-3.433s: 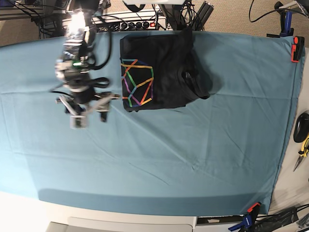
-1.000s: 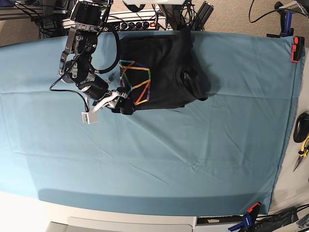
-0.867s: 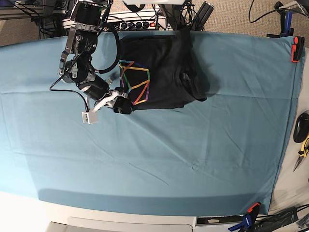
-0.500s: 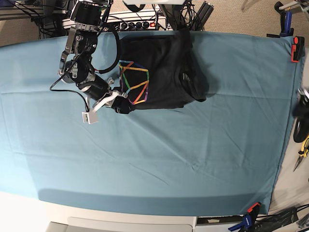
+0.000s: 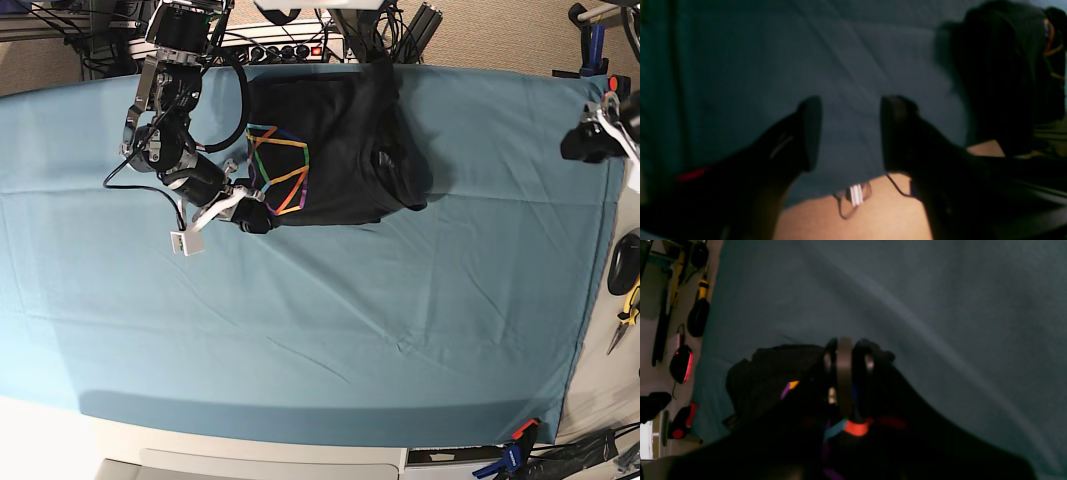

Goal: Fold the T-shirt properly
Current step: 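Move the right gripper to the printed side edge and grasp it, then move the left gripper to the opposite edge of the folded shirt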

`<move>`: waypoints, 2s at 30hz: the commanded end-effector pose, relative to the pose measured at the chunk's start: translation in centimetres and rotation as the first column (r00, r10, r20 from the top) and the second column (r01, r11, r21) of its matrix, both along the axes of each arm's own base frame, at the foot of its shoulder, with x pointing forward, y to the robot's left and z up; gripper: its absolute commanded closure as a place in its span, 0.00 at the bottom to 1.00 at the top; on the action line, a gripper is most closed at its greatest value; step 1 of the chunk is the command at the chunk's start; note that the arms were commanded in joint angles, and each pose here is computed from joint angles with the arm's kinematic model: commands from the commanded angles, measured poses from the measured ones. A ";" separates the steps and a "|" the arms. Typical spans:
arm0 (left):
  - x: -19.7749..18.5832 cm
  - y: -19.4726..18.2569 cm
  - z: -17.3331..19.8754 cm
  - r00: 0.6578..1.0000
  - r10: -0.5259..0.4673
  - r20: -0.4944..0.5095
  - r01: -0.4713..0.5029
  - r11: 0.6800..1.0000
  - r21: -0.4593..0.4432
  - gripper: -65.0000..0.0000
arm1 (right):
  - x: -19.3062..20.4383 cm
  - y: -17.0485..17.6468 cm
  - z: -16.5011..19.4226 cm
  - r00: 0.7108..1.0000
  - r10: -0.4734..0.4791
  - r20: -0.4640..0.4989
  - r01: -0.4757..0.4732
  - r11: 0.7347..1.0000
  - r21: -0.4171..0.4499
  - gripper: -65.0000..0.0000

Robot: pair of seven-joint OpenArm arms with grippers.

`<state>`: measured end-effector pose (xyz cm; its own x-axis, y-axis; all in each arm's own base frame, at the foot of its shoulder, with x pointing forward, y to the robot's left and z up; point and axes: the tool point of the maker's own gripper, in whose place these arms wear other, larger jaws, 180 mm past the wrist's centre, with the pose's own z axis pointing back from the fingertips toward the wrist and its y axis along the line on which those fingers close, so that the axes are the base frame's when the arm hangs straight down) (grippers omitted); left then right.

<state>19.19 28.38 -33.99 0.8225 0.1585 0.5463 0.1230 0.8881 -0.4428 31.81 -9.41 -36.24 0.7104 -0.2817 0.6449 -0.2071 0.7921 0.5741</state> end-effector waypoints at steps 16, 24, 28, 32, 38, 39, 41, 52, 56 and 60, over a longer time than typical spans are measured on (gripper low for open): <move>-5.1 -18.9 -5.5 0.885 -0.447 -0.131 0.388 0.863 -0.323 0.54 | 0.5 2.7 -0.1 0.994 0.107 0.034 -0.102 0.987 -0.125 0.99; -6.1 -22.8 -5.6 0.867 -0.485 -0.112 0.409 0.822 -0.396 0.54 | 0.5 2.7 -0.1 0.994 0.107 0.034 -0.102 0.987 -0.124 0.99; -5.9 -22.7 -5.6 0.871 -0.480 -0.106 0.408 0.827 -0.387 0.54 | 0.5 2.7 -0.1 0.994 0.107 0.034 -0.102 0.987 -0.125 0.99; -5.5 -22.9 -6.0 0.882 -0.459 -0.110 0.392 0.842 -0.371 0.54 | 0.5 2.8 -0.1 0.994 0.108 0.034 -0.103 0.987 -0.124 0.99; -4.7 -23.0 -6.9 0.906 -0.400 -0.139 0.338 0.881 -0.332 0.37 | 0.5 2.7 -0.1 0.994 0.107 0.034 -0.102 0.987 -0.124 0.99; -4.7 -22.9 -7.0 0.905 -0.401 -0.142 0.339 0.882 -0.327 0.37 | 0.5 2.8 -0.1 0.994 0.108 0.034 -0.103 0.987 -0.124 0.99; -4.7 -23.1 -6.8 0.903 -0.407 -0.134 0.348 0.879 -0.326 0.37 | 0.5 2.8 -0.1 0.994 0.108 0.034 -0.103 0.987 -0.124 0.99; -5.5 -27.1 -4.2 0.856 -0.515 -0.049 0.478 0.823 -0.307 0.37 | 0.5 2.7 -0.1 0.994 0.108 0.034 -0.103 0.987 -0.125 0.99; -6.7 -28.4 -4.7 0.831 -0.552 -0.068 0.509 0.804 -0.308 0.37 | 0.5 2.7 -0.1 0.994 0.108 0.033 -0.103 0.987 -0.125 0.99; -6.5 -28.4 -4.9 0.837 -0.542 -0.072 0.502 0.814 -0.290 0.37 | 0.4 2.8 -0.1 0.994 0.108 0.032 -0.103 0.987 -0.124 0.99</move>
